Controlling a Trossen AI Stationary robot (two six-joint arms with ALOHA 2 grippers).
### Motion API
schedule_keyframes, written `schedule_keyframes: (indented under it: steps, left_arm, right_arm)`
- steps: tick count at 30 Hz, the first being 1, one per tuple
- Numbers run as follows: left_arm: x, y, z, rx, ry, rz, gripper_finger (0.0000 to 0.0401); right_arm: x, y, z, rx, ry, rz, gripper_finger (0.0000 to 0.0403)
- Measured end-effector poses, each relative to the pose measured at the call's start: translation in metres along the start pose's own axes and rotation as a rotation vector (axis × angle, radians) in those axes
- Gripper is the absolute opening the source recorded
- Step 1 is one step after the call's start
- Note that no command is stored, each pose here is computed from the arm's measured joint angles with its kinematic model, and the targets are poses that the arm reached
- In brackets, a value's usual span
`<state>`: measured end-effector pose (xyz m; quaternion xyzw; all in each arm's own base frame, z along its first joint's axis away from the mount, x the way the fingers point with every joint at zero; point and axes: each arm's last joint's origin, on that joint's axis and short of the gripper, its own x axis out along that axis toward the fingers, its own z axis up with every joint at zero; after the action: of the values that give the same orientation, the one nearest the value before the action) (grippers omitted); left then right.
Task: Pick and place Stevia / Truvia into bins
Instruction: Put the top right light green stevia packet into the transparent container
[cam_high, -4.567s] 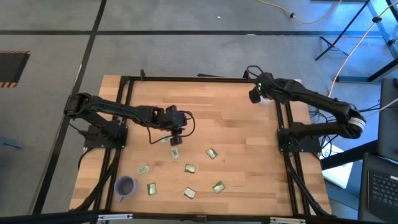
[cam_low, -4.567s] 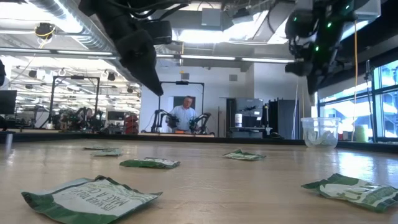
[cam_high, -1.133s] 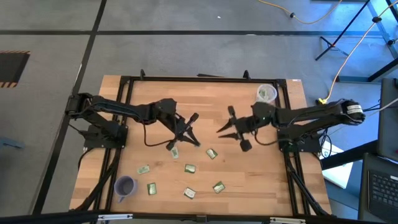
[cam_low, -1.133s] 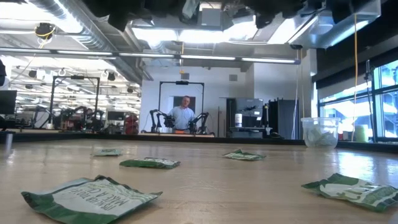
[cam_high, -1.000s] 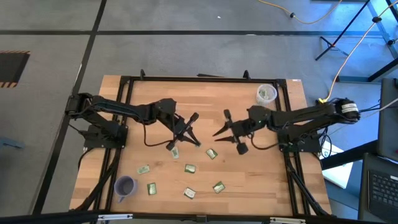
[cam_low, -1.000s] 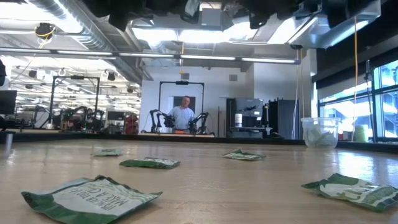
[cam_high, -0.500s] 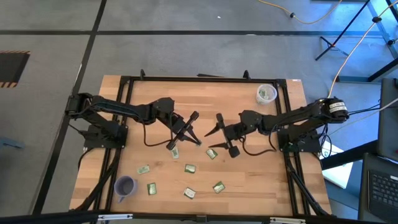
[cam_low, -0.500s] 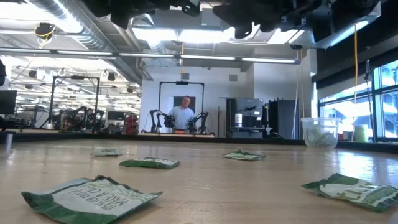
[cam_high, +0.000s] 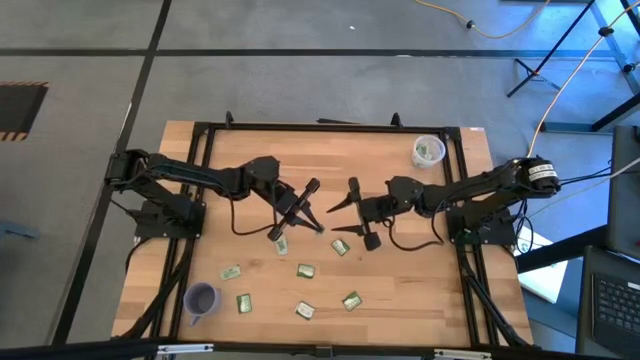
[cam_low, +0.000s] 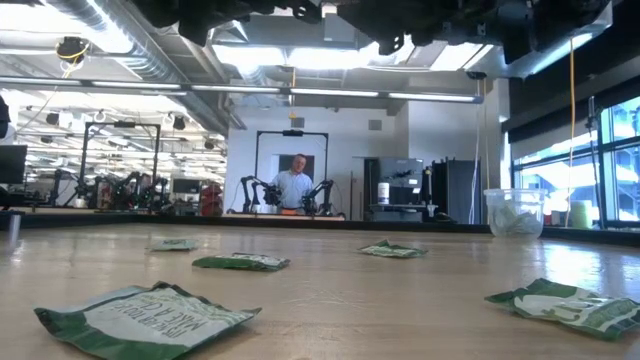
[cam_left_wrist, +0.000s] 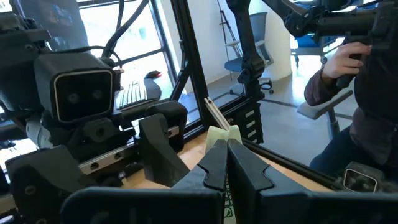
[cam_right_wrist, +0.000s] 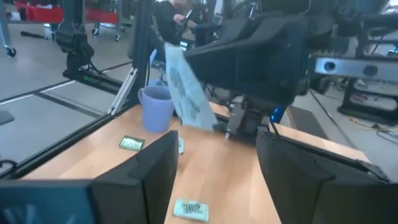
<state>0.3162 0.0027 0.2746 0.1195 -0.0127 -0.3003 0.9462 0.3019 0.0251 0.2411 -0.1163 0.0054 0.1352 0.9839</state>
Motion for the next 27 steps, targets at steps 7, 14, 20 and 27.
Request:
schedule_keyframes:
  steps: [7, 14, 20, 27]
  left_arm:
    - [0.000, 0.001, 0.001, 0.010, -0.012, 0.007, 0.0003]
    - [-0.001, 0.001, 0.000, -0.003, 0.004, 0.004, 0.0003]
    - [-0.001, 0.001, 0.000, -0.003, 0.004, 0.004, 0.0004]
    - [-0.001, 0.001, 0.000, -0.003, 0.004, 0.005, 0.0004]
  right_arm:
    - [0.023, -0.003, 0.001, -0.004, -0.002, 0.030, 0.0216]
    - [0.033, 0.001, 0.001, -0.001, 0.001, 0.096, 0.0216]
    - [0.033, 0.006, 0.005, -0.007, -0.023, 0.112, 0.0216]
    - [0.033, 0.007, 0.005, -0.003, -0.022, 0.115, 0.0215]
